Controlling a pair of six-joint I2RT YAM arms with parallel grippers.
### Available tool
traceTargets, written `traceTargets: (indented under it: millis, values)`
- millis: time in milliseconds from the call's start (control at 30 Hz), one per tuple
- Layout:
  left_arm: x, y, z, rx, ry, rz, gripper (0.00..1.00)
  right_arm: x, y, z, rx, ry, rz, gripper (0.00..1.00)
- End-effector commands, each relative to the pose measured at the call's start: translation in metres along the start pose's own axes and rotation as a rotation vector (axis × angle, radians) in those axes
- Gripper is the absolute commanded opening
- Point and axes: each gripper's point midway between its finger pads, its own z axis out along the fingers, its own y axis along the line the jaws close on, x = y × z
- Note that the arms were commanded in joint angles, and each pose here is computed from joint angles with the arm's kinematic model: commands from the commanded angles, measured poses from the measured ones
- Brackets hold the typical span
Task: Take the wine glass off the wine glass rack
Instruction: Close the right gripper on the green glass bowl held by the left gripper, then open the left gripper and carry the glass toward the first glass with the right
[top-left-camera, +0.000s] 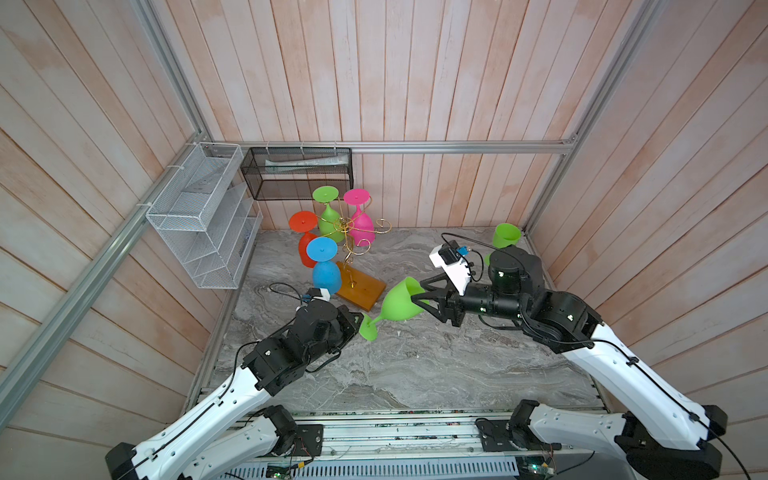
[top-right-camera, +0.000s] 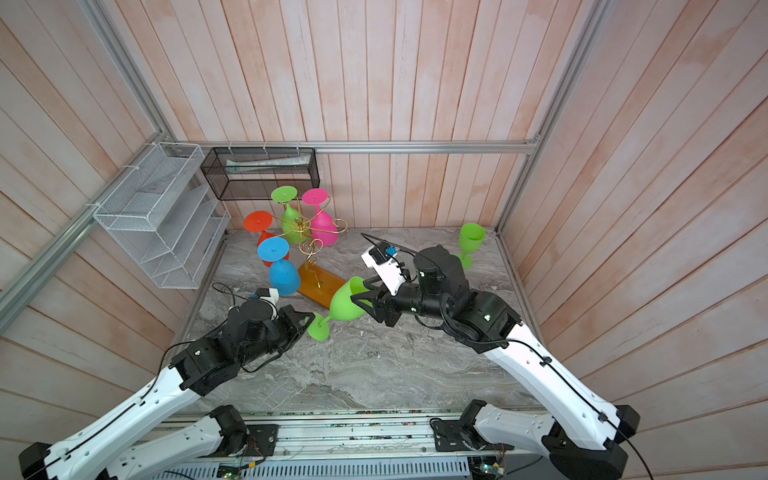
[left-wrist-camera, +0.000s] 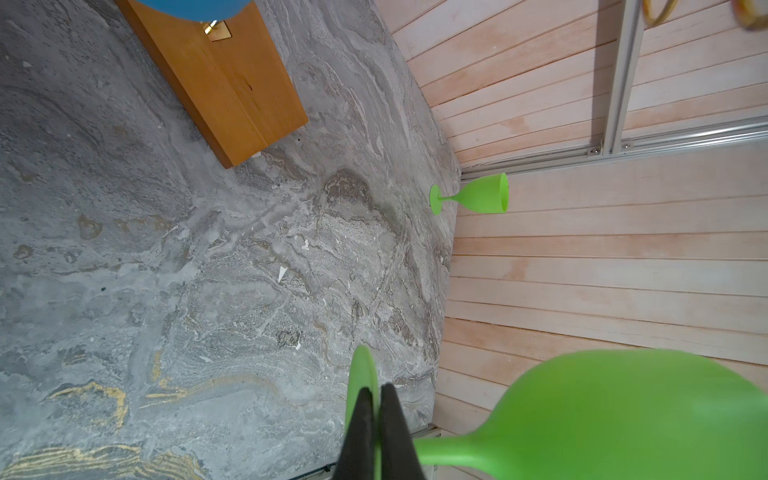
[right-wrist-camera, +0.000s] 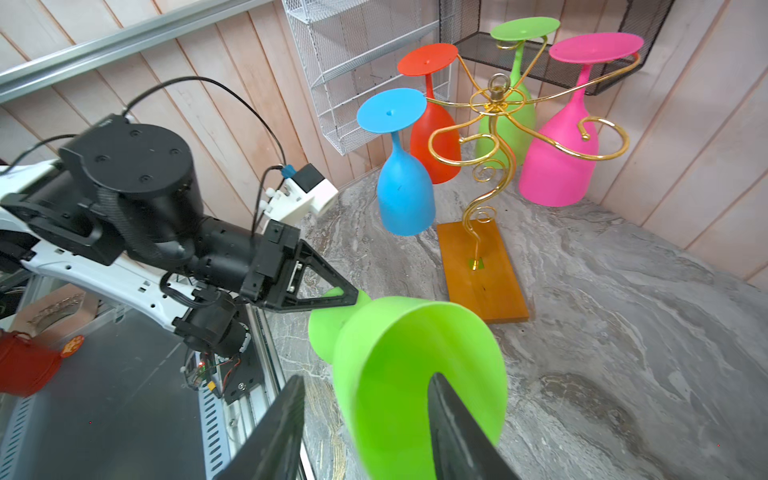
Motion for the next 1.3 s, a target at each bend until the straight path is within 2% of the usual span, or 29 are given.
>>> traceTargets:
  millis: [0,267,433,567,667,800,900,933,1000,1033,1100,1167,1267]
  values:
    - [-0.005,-0.014,-0.003,0.092,-0.008,0.020,0.00,-0.001,0.005,0.001,-0.046,0.020,0.030,0.49]
    - [-0.012,-0.016,-0.006,0.137,-0.029,0.008,0.00,0.005,0.002,0.015,-0.055,0.058,0.045,0.48]
    - [-0.014,-0.014,-0.004,0.155,-0.031,-0.011,0.00,0.005,0.005,0.022,-0.089,0.065,0.047,0.42]
    - [-0.014,-0.010,0.000,0.156,-0.025,-0.020,0.00,0.006,0.008,0.025,-0.115,0.075,0.041,0.25]
    - [-0.013,-0.004,0.004,0.150,-0.018,-0.034,0.00,0.010,0.009,0.030,-0.130,0.101,0.047,0.00]
    - [-0.016,0.001,0.009,0.149,-0.019,-0.040,0.01,0.014,0.002,0.033,-0.095,0.125,0.051,0.00]
    - [-0.018,0.005,0.009,0.153,-0.034,-0.022,0.20,0.013,-0.016,0.025,-0.006,0.124,0.071,0.00]
    - [-0.019,0.006,0.009,0.158,-0.038,-0.010,0.30,0.011,-0.026,0.019,0.032,0.112,0.088,0.00]
    - [-0.020,0.007,0.009,0.170,-0.051,0.013,0.56,0.013,-0.049,0.010,0.126,0.106,0.123,0.00]
    - [-0.021,0.007,0.008,0.180,-0.057,0.027,0.64,0.016,-0.061,0.005,0.167,0.106,0.144,0.00]
    - [-0.022,0.005,0.006,0.205,-0.073,0.071,0.85,0.022,-0.089,-0.005,0.248,0.101,0.199,0.00]
    - [-0.022,0.001,0.003,0.229,-0.083,0.131,0.97,0.030,-0.118,-0.015,0.333,0.108,0.255,0.00]
    - [-0.023,-0.006,0.000,0.243,-0.100,0.226,1.00,0.044,-0.172,-0.027,0.502,0.141,0.330,0.00]
